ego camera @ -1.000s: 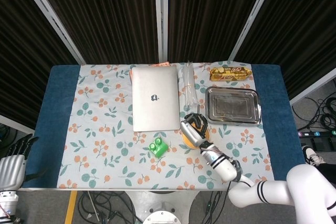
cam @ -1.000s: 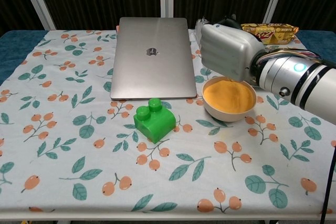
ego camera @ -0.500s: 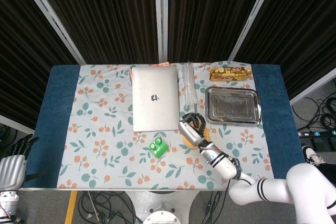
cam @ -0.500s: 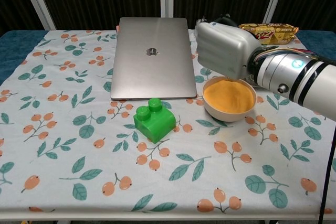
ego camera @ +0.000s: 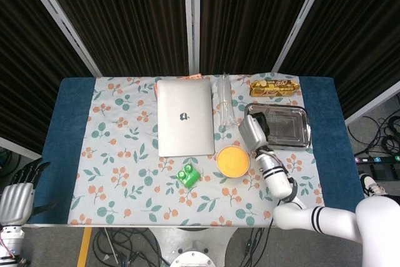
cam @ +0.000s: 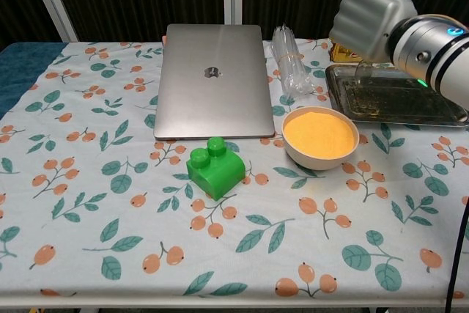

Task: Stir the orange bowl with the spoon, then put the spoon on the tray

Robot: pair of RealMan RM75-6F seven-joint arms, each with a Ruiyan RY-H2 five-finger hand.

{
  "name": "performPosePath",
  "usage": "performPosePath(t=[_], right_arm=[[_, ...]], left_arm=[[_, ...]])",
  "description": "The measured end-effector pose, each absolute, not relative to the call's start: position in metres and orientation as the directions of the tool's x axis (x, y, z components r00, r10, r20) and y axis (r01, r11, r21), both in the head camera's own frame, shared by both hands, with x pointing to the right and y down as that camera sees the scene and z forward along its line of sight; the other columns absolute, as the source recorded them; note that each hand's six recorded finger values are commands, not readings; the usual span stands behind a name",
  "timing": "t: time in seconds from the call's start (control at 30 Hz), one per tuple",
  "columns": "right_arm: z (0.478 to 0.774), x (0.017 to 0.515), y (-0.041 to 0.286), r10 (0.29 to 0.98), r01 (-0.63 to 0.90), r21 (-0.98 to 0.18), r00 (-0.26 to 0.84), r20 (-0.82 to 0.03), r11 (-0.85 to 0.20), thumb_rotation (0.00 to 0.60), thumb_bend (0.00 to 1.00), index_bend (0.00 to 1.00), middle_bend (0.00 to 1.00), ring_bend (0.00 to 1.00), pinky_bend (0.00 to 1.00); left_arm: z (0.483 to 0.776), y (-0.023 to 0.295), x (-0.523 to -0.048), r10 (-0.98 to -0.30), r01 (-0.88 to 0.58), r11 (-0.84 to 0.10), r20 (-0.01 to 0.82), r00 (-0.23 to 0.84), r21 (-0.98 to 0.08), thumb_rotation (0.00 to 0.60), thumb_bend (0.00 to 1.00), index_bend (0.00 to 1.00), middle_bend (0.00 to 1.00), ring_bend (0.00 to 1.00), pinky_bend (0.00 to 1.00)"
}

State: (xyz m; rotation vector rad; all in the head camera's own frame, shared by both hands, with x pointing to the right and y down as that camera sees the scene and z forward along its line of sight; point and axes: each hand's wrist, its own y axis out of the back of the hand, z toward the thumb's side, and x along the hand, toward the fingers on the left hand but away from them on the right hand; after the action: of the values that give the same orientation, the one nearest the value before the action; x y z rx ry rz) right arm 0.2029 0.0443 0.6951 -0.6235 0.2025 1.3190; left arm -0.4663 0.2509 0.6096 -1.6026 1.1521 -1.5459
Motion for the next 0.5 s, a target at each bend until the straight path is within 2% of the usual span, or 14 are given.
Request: performPosePath(t=[0.13,0.33,0.5], right_arm=[[0.7,0.226,0.029,0.85,-0.941,-0.335,0.134,-0.509,-0.052,0.6,0.45,1.0,1.0,1.0,1.0],[0.722,0.261,0.016,0.815,-0.893,-0.343,-0.043,-0.578,-0.29,0.6,0.42,1.0,1.0,1.0,1.0],[0.747,0.277,0.016,0.765,-0.822,-0.356,-0.141,-0.628,-0.444,0.6,0.38,0.92,1.0,1.0,1.0]], left_arm=[[0.61,0.249,-0.463,-0.894,-0.162,-0.43,0.444,-0.062,-0.888,0.6,0.14,0.22,0.2,0.12,0.18],[0.61,0.249,-0.462,-0.89,-0.158,-0.438,0.452,-0.063,-0.885,0.6,0.14,0.22,0.2,0.12,0.18],[0.609,0.252,-0.464,-0.886,-0.155,-0.442,0.457,-0.074,-0.883,0.6,0.14,0.22,0.2,0.12,0.18]])
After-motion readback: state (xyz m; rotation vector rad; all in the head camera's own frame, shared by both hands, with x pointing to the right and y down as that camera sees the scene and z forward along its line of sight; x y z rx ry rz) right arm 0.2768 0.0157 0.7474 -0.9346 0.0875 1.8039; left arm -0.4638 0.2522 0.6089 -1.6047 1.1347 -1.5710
